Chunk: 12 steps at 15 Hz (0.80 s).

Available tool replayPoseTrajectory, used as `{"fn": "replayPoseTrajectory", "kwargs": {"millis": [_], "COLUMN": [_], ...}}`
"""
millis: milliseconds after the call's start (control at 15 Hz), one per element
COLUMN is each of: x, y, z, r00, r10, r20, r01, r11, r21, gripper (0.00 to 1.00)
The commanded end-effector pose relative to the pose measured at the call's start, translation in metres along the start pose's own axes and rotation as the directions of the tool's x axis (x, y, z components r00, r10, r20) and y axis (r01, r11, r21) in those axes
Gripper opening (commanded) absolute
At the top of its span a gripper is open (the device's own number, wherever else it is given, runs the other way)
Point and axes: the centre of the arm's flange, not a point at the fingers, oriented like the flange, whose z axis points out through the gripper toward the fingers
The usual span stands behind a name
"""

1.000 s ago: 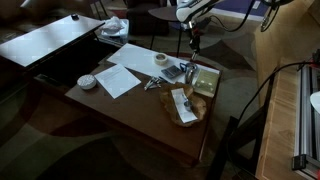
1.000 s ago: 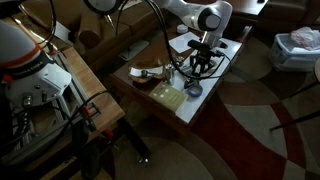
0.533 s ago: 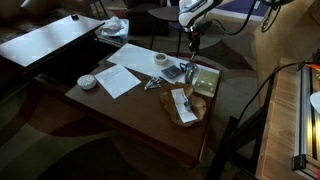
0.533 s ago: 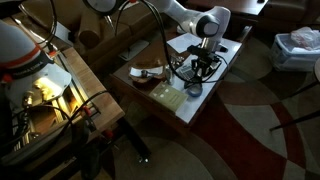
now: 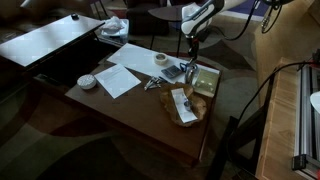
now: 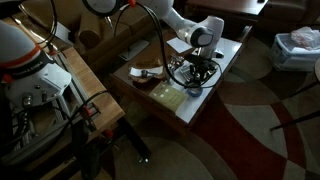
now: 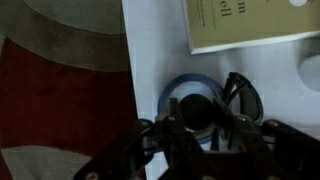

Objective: Pick up the silver object from the brown bowl and put it in the blue masking tape

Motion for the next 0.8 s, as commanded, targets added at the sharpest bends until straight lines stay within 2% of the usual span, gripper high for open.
{"fn": "replayPoseTrajectory", "kwargs": {"millis": [0, 467, 733], "x": [-0.0005, -0.0066, -0.0081], "y": [0.0007, -0.007, -0.0082], "z": [0.0203, 0.0196, 0.0195], "r00": [1.0, 0.998, 0.994], "r10": [-0.009, -0.07, -0.083], "r20": [-0.015, 0.003, 0.068], "r01": [0.009, 0.069, 0.076], "r11": [0.999, 0.995, 0.992], "r21": [0.035, 0.073, 0.098], "gripper": [0.13, 0.13, 0.13]}}
